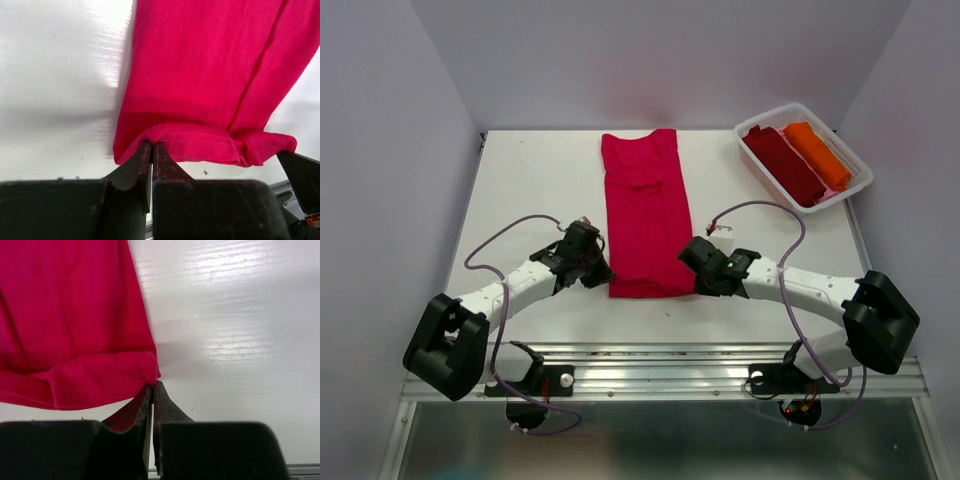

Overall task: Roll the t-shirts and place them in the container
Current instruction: Roll the T-shirt to the center of the board.

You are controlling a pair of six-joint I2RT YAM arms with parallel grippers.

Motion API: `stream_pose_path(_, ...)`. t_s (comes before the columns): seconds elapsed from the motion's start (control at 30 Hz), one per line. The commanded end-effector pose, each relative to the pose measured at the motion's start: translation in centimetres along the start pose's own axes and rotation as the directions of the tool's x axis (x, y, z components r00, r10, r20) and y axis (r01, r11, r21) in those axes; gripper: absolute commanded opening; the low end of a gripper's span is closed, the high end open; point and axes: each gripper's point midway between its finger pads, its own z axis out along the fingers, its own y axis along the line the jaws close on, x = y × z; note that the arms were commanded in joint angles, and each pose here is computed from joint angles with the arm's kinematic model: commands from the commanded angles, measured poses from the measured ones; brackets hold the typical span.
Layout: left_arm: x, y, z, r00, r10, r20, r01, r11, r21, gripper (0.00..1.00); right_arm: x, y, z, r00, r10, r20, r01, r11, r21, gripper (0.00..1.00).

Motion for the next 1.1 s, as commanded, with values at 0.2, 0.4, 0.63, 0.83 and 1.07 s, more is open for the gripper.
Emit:
stream_pose_path(0.2,-3.6,-1.8,-0.2,0.993,0.020,0.114,-0.020,1.000,0.003,0.26,-5.3,2.3,0.3,0.991,0.028,0.134,-0.024,0.999,-0.030,0.45)
stream_pose_path(0.4,-6.0,-1.7,-1.9,0.975,0.032,0.220,-0.021,0.998,-0.051,0.77,-6.5,1.8,-1.3,0.980,0.068,0.186,-0.058,0.997,-0.058,0.62)
stream_pose_path(0.63,-6.3,-1.8,-4.6,0.954,0.069,0.291,-0.058,0.997,-0.045,0.52,-5.1,0.9,-2.9,0.983,0.087,0.159,-0.066,0.989,-0.130,0.63)
stream_pose_path(0.83,-2.5,-2.0,-3.2,0.974,0.106,0.199,-0.108,0.994,0.000,0.02,-2.7,-0.4,-1.8,0.989,0.105,0.106,-0.092,0.989,-0.114,0.35)
stream_pose_path(1.07,-1.3,-3.6,-1.6,0.980,0.135,0.147,-0.148,0.986,0.079,0.00,-3.4,0.5,-1.6,0.986,0.114,0.122,-0.099,0.987,-0.127,0.17)
